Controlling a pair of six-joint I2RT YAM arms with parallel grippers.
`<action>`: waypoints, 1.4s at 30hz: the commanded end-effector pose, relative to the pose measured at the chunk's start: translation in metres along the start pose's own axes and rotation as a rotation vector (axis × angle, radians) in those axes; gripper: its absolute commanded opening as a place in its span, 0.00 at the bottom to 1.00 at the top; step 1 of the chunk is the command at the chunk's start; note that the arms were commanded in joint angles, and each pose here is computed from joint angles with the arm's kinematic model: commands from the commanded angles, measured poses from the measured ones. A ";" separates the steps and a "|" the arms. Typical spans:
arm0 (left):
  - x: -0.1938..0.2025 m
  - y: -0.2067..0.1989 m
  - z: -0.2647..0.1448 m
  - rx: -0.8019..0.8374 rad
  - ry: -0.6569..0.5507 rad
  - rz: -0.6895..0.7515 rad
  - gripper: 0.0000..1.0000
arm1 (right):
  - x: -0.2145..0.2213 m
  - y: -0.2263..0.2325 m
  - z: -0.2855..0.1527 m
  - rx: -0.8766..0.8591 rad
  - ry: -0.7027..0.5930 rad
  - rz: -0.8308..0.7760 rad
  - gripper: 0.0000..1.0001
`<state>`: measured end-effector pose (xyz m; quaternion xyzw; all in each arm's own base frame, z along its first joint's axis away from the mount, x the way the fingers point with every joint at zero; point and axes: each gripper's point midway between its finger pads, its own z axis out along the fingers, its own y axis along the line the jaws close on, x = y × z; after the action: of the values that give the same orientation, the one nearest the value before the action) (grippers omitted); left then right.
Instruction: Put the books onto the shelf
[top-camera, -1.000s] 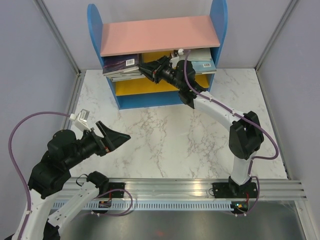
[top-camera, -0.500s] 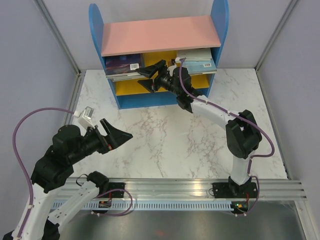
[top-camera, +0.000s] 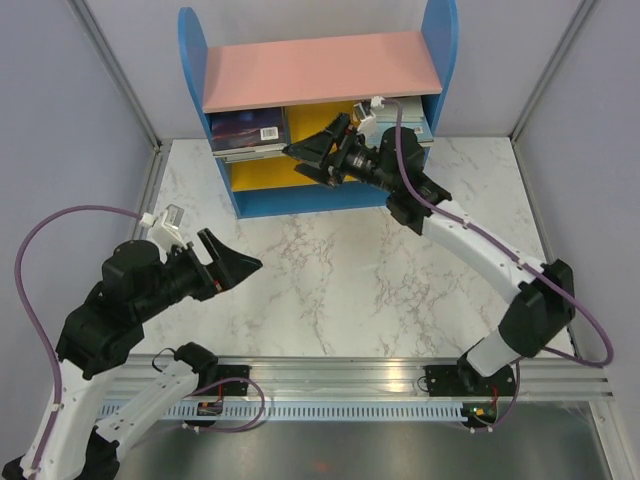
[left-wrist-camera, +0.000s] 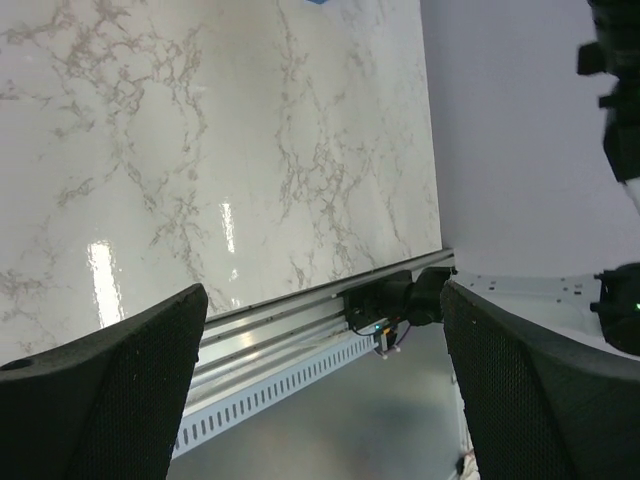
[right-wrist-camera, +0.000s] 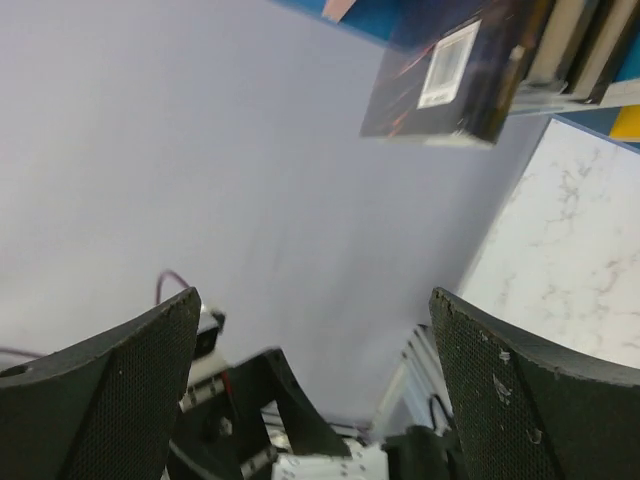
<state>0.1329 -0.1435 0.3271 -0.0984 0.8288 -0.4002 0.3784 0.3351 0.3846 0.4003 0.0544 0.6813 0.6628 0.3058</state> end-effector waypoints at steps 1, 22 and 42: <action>-0.023 0.010 -0.006 -0.094 -0.102 0.026 1.00 | 0.022 0.018 -0.043 -0.002 0.087 -0.225 0.98; -0.077 0.149 0.093 -0.568 -0.343 0.694 1.00 | 0.103 -0.034 -0.231 0.330 0.083 -0.496 0.98; -0.096 0.286 0.167 -0.578 -0.514 0.547 1.00 | 0.068 -0.142 -0.235 0.698 -0.061 -0.650 0.98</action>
<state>0.3400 -0.0025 0.0741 -0.0579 0.8305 0.0410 0.5525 0.1935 0.2006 0.2197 -0.0394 0.8530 0.2900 0.4321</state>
